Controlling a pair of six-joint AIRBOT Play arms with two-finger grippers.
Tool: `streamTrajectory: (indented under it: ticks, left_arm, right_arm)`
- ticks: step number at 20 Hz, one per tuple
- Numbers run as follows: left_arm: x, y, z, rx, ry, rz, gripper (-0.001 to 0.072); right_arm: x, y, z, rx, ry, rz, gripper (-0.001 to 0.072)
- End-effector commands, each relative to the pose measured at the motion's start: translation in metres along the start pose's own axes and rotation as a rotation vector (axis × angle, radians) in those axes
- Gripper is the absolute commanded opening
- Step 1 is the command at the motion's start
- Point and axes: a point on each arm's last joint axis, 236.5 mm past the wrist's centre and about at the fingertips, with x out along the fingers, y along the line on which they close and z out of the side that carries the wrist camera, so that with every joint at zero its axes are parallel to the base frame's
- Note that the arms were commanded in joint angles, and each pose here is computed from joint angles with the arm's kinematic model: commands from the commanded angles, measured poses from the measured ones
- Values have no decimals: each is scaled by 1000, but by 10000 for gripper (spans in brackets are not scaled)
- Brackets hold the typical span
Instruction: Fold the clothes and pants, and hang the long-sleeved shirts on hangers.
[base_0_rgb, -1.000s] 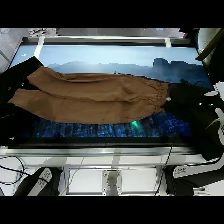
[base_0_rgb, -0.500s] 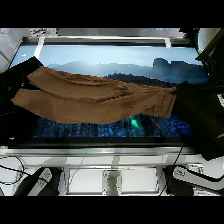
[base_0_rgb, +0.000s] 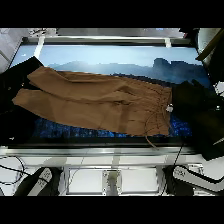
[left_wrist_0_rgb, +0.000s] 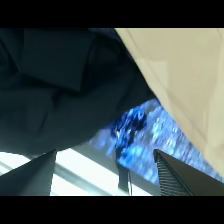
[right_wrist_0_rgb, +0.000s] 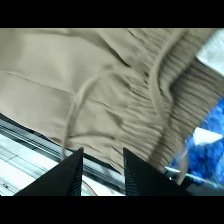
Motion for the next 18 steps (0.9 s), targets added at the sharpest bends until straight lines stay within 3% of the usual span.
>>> streamTrajectory:
  ticks: [1,6,11,18]
  left_arm:
    - [1,2,27,-29,-112,4,694]
    - [55,36,20,-335,-14,25,694]
    - [104,52,44,-669,-34,-151,694]
    - [160,34,108,-733,-108,-388,693]
  right_arm:
    - [-8,-15,-31,53,59,-4,263]
    - [11,-30,-54,156,54,22,263]
    - [7,14,-42,223,26,208,263]
    - [-14,51,-11,252,-113,325,261]
